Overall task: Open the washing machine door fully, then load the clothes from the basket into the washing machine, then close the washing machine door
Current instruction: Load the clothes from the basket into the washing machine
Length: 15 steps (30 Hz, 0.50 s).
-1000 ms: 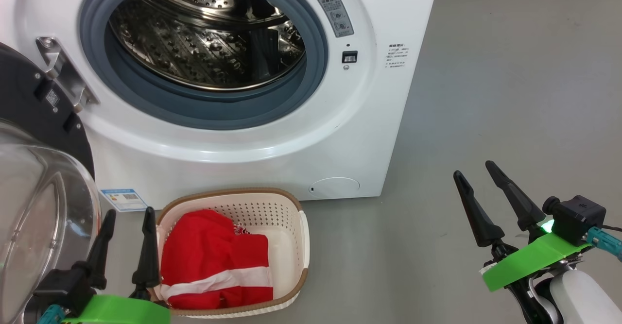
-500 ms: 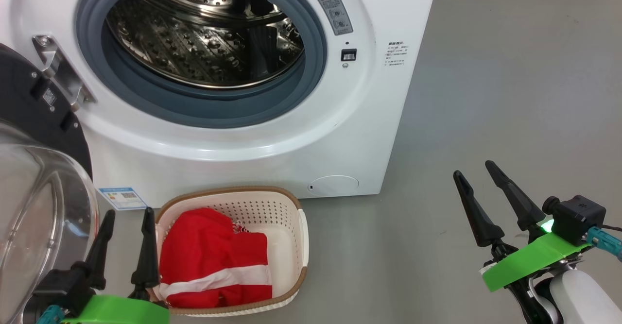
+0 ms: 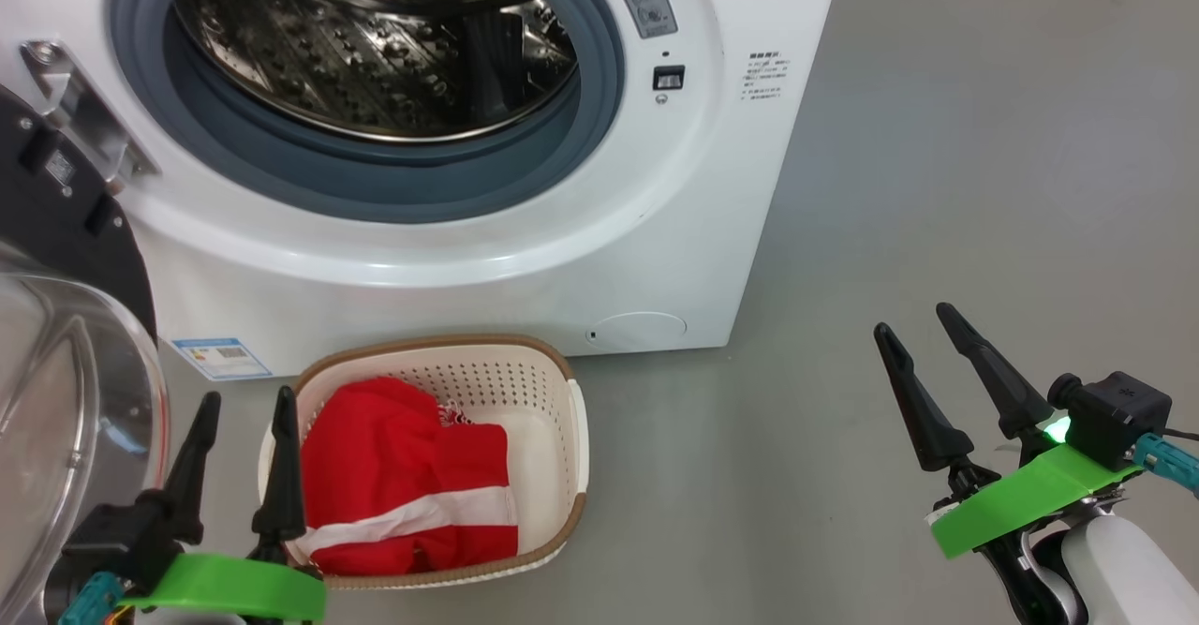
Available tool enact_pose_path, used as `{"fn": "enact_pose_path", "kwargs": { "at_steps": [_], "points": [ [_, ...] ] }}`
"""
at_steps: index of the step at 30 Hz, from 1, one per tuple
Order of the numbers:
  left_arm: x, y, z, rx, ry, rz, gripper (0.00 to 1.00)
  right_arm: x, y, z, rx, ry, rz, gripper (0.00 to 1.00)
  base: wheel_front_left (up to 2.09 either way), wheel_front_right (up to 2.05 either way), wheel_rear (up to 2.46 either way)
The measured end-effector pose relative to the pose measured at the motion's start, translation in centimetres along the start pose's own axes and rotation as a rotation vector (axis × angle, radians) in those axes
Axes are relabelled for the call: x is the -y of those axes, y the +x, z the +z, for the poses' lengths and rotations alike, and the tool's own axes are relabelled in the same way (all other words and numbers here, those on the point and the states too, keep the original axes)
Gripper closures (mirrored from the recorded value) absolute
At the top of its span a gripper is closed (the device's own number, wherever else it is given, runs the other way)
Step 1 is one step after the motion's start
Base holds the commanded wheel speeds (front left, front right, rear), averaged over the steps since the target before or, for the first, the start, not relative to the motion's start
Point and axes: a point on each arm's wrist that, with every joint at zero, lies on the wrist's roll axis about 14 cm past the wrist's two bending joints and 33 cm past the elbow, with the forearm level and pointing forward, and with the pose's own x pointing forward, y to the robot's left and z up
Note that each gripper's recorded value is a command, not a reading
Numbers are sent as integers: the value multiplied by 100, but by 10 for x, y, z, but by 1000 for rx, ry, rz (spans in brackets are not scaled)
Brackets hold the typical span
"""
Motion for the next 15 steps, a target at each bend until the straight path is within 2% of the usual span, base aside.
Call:
{"fn": "enact_pose_path", "kwargs": {
  "at_steps": [15],
  "points": [
    [-7,39,-44,-106,17,0,0,15,24,-25,-43,-2,-18,0,0,0,0]
  ]
}}
